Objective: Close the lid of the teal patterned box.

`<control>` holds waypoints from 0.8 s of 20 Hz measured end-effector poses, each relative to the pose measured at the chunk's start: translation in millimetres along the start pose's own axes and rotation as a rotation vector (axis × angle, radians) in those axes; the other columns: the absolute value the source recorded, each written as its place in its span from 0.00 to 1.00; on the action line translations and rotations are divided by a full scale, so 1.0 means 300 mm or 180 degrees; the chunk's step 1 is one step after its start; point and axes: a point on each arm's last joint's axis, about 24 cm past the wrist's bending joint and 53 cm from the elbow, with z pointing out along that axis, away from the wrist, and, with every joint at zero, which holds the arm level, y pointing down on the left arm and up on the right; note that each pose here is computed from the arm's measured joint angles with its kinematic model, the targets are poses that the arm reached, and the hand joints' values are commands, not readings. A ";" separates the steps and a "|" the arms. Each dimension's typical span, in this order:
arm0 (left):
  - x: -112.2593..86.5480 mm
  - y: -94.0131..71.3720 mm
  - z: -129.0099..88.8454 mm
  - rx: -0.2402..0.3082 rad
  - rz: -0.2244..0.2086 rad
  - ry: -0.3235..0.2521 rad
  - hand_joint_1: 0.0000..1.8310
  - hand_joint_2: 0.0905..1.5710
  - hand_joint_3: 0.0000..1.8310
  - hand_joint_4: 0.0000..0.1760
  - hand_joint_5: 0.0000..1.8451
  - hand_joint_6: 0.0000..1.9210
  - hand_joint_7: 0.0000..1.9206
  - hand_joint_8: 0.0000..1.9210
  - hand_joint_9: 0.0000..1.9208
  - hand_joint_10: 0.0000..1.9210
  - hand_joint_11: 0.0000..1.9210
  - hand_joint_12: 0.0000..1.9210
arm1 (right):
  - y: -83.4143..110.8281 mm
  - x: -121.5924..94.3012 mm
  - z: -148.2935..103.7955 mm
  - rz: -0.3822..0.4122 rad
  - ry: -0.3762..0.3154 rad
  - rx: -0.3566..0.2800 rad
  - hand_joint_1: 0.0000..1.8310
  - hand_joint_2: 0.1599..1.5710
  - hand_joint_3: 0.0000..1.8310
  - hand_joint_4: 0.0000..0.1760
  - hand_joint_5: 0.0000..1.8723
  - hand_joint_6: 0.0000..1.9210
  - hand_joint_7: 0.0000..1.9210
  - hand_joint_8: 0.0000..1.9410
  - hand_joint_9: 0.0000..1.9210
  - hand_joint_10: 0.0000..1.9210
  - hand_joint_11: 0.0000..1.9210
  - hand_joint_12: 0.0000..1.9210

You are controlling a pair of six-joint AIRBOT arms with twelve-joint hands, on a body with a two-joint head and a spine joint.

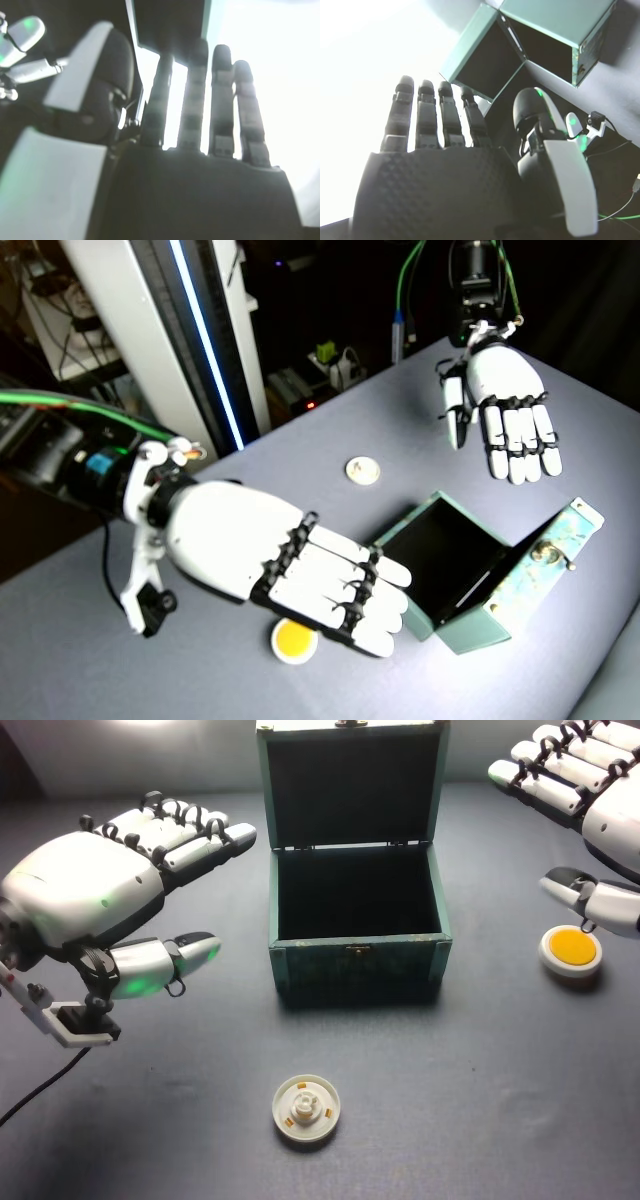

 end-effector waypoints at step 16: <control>0.071 -0.062 0.071 0.0195 -0.0085 0.0121 0.05 0.88 0.01 0.19 0.00 0.00 0.00 0.00 0.00 0.00 0.00 0.00 | -0.010 -0.215 0.123 0.0367 -0.0588 -0.0017 0.15 0.90 0.00 0.00 0.00 0.00 0.00 0.00 0.00 0.00 0.00 0.00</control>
